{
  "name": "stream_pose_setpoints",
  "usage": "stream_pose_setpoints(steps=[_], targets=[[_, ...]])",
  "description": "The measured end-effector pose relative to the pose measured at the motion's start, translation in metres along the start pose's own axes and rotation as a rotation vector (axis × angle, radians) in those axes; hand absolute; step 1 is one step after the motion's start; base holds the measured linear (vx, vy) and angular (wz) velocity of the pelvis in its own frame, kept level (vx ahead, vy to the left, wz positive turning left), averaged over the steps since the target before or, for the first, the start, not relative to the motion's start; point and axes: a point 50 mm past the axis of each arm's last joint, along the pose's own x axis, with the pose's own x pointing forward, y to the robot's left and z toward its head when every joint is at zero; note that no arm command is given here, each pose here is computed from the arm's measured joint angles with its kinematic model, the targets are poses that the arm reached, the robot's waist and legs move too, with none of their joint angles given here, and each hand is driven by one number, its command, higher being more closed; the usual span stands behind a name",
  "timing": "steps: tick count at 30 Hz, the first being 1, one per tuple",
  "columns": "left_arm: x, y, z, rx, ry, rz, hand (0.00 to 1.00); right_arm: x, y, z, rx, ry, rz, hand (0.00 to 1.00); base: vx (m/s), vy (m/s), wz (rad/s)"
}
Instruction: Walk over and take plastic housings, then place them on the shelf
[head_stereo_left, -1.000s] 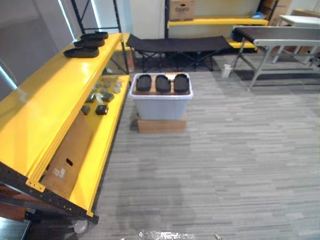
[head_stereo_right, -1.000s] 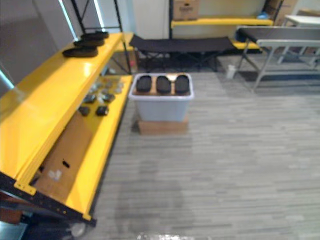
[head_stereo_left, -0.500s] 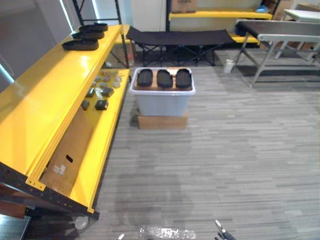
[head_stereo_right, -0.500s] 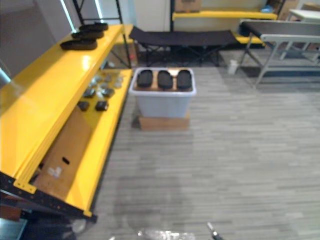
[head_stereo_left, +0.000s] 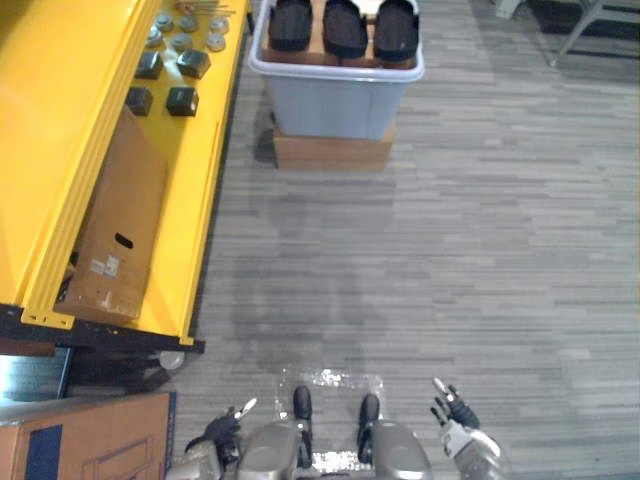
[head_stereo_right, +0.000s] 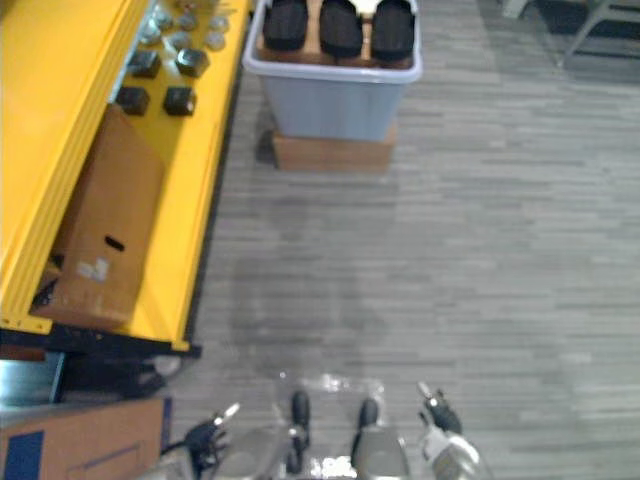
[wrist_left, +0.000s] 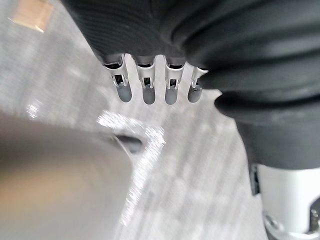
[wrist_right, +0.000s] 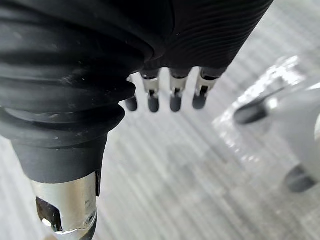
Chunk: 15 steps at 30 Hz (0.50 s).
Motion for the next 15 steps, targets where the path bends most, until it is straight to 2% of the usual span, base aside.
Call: stream_pose_setpoints(steps=[8, 15], targets=[[0.0, -0.002, 0.002, -0.028, -0.03, -0.008, 0.0, -0.003, 0.0, -0.007, -0.036, 0.036, 0.044, 0.0, 0.02, -0.012, 0.03], [0.0, 0.0, -0.004, -0.012, -0.043, 0.019, 0.0, -0.013, -0.007, -0.041, -0.026, 0.229, 0.099, 0.0, -0.02, -0.001, 0.11]])
